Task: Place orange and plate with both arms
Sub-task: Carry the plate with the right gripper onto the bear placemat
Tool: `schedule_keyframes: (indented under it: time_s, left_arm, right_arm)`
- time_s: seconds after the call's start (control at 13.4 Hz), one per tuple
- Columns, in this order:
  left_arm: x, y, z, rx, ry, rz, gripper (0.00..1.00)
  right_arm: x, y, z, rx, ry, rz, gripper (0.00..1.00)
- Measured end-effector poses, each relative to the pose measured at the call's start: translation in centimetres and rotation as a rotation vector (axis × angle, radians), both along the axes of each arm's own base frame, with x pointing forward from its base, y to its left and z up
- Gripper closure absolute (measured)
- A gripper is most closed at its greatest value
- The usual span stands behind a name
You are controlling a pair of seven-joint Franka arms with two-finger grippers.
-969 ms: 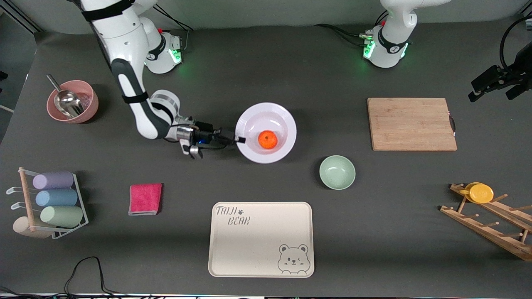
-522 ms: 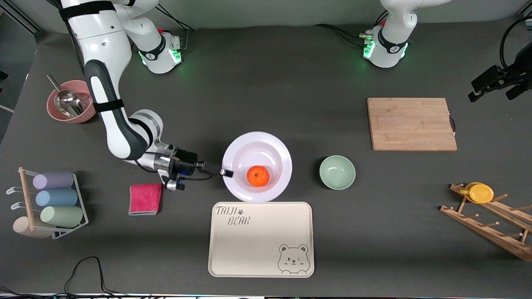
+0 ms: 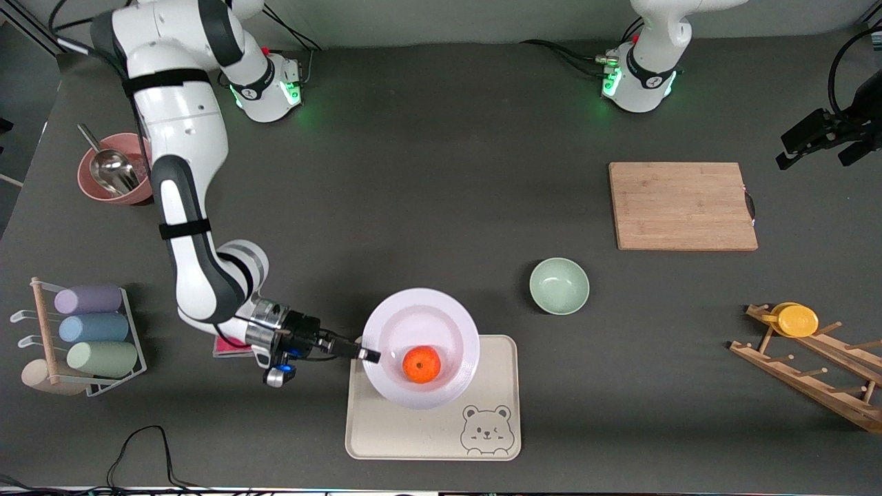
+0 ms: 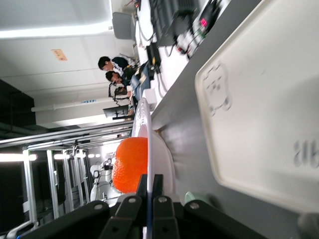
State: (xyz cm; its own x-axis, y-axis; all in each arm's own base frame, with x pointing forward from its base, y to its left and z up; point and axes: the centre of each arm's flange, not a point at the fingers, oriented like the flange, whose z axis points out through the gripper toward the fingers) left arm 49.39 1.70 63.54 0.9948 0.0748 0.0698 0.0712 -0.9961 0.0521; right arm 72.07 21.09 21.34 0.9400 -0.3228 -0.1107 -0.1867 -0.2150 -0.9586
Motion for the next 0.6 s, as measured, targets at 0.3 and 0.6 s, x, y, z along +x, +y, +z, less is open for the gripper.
schedule_keyframes:
  time_s: [0.3,0.6]
  left_arm:
    - [0.0,0.0,0.0,0.0,-0.001,0.0,0.0]
    - [0.0,0.0,0.0,0.0,-0.001,0.0,0.0]
  right_arm:
    - [2.9,0.1,-5.6,-0.047,-0.02,-0.025,0.95]
    - [3.6,0.9,-9.0,-0.071,-0.031,-0.036,0.95]
